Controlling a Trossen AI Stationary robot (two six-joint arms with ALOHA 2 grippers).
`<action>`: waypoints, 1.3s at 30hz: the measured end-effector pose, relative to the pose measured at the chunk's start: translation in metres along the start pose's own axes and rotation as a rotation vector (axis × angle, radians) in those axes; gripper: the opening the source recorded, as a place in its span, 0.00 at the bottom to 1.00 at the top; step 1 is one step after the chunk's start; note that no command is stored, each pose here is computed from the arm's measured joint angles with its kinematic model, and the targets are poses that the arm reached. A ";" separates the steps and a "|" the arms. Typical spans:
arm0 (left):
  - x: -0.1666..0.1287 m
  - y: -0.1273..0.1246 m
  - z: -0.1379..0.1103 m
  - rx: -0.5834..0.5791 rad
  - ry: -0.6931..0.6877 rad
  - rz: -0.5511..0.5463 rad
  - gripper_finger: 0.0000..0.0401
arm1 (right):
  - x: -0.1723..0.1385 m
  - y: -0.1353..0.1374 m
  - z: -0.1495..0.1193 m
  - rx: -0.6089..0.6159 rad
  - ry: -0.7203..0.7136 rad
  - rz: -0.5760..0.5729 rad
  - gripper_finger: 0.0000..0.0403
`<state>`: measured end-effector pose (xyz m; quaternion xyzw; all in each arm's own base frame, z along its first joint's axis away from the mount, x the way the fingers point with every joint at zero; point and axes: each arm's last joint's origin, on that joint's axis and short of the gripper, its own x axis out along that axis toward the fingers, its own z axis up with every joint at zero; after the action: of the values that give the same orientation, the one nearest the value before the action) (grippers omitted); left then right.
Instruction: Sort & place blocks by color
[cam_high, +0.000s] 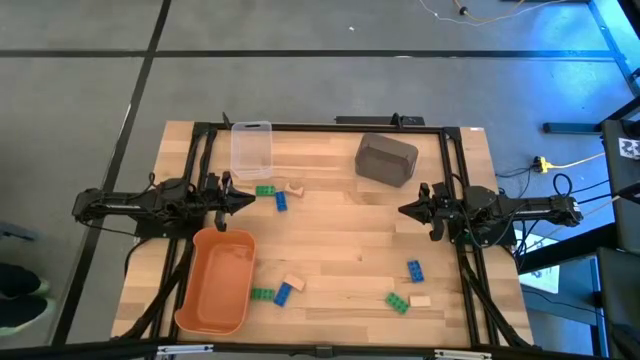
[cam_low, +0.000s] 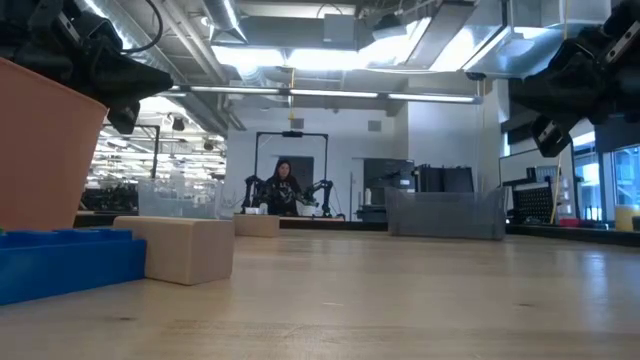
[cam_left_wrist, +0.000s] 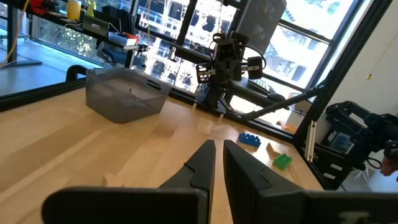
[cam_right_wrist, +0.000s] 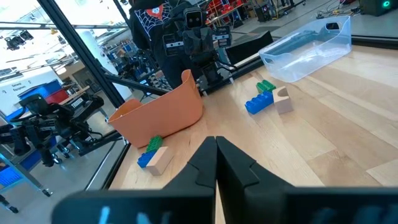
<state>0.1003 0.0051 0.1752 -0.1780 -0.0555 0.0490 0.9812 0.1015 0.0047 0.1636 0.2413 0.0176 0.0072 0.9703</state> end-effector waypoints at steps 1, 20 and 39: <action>0.000 0.000 0.000 0.000 -0.001 0.000 0.06 | 0.000 0.000 0.000 0.000 0.000 0.000 0.01; 0.000 0.000 0.000 0.000 0.000 0.000 0.06 | -0.007 0.012 0.034 0.211 -0.417 0.058 0.01; 0.000 0.000 0.000 0.000 0.000 0.000 0.06 | -0.016 0.075 0.147 0.271 0.026 -0.097 0.50</action>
<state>0.1003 0.0051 0.1752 -0.1780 -0.0556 0.0490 0.9812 0.0907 0.0023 0.3287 0.3689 0.0427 -0.0392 0.9277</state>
